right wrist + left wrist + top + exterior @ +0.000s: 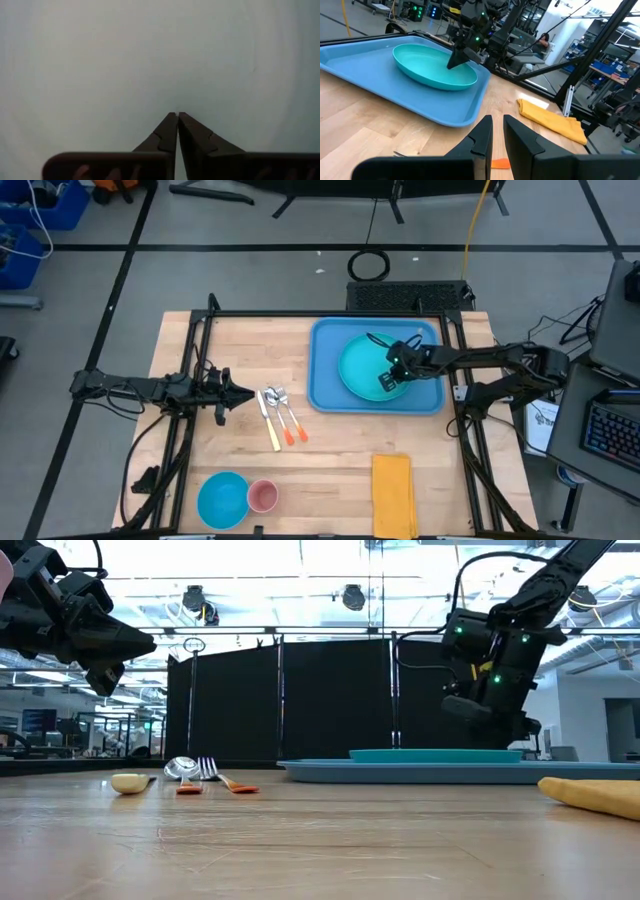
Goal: Set up tray
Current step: Move the light blue plate to the center of the blue tray, then put the pink cup onto the blue tray
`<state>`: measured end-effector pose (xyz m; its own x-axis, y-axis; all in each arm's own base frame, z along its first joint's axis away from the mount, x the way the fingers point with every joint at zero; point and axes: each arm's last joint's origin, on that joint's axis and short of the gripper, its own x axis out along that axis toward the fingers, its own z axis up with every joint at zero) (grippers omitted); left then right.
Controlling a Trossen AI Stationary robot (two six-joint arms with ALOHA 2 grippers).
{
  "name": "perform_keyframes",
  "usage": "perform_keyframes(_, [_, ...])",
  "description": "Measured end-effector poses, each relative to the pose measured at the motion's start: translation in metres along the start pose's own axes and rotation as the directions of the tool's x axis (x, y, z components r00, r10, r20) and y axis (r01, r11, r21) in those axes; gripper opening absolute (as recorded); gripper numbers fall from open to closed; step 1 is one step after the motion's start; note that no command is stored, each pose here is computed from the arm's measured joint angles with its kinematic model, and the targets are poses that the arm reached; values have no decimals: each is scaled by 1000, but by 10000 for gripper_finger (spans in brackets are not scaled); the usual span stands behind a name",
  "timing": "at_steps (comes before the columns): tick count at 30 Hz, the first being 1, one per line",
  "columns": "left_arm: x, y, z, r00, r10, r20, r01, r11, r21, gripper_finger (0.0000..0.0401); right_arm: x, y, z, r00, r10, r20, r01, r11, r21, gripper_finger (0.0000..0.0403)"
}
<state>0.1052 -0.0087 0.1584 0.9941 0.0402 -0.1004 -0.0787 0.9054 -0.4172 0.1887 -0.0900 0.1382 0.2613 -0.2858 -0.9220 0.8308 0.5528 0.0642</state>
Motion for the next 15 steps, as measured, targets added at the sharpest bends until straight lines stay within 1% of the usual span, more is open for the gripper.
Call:
perform_keyframes(5, [0, 0, 0, 1000, 0, 0, 0, 1000, 0, 49, -8, 0, 1, 999, 22, 36, -23, 1000, 2, 50])
perform_keyframes(8, [0, 0, 0, 1000, 0, 0, 0, 1000, 1, 49, -12, 0, 3, 997, 41, 63, -40, 999, -18, 74])
perform_keyframes(13, [0, 0, 0, 1000, 0, 0, 0, 1000, 3, 49, -18, 8, 5, 989, 92, 120, -87, 995, -51, 109])
perform_keyframes(15, [0, 0, 0, 1000, 0, 0, 0, 1000, 3, 49, -20, 14, 6, 979, 138, 152, -126, 989, -83, 120])
